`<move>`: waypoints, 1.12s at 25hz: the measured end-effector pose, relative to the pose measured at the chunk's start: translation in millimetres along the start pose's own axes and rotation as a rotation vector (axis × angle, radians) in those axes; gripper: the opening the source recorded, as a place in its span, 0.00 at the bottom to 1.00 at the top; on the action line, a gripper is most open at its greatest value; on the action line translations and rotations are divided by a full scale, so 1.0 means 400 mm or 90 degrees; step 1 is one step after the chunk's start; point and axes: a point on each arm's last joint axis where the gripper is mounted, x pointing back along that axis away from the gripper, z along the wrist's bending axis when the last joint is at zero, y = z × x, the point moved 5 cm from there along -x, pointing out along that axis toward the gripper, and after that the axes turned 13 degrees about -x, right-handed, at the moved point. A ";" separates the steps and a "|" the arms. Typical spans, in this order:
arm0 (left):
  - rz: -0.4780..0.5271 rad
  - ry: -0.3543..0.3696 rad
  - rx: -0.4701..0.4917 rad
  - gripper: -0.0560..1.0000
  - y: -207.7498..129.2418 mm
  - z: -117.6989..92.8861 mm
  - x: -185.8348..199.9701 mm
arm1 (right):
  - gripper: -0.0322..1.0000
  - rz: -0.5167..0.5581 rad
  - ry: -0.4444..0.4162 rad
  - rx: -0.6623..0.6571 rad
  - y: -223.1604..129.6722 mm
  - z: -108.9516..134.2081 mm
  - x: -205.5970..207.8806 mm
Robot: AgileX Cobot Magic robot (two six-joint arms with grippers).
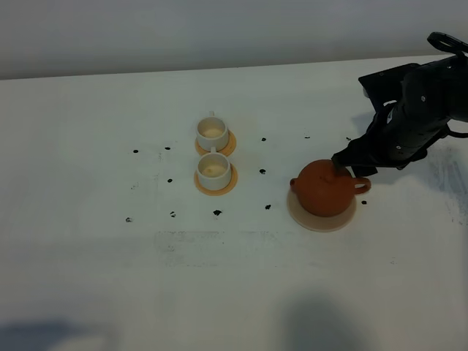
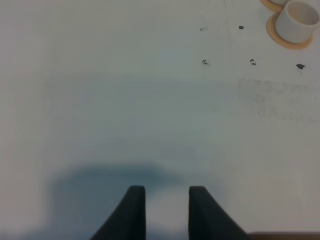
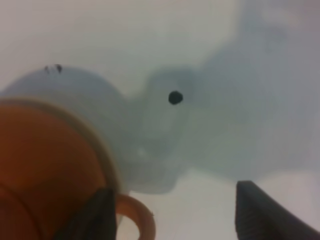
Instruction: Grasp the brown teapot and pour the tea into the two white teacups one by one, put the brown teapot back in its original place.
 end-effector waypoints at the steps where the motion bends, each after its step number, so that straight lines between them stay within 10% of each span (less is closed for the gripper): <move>1: 0.000 0.000 0.000 0.25 0.000 0.000 0.000 | 0.52 0.002 0.000 0.000 -0.001 0.000 0.000; 28: 0.000 0.000 0.000 0.25 0.000 0.000 0.000 | 0.52 0.099 -0.010 -0.005 -0.054 -0.005 0.007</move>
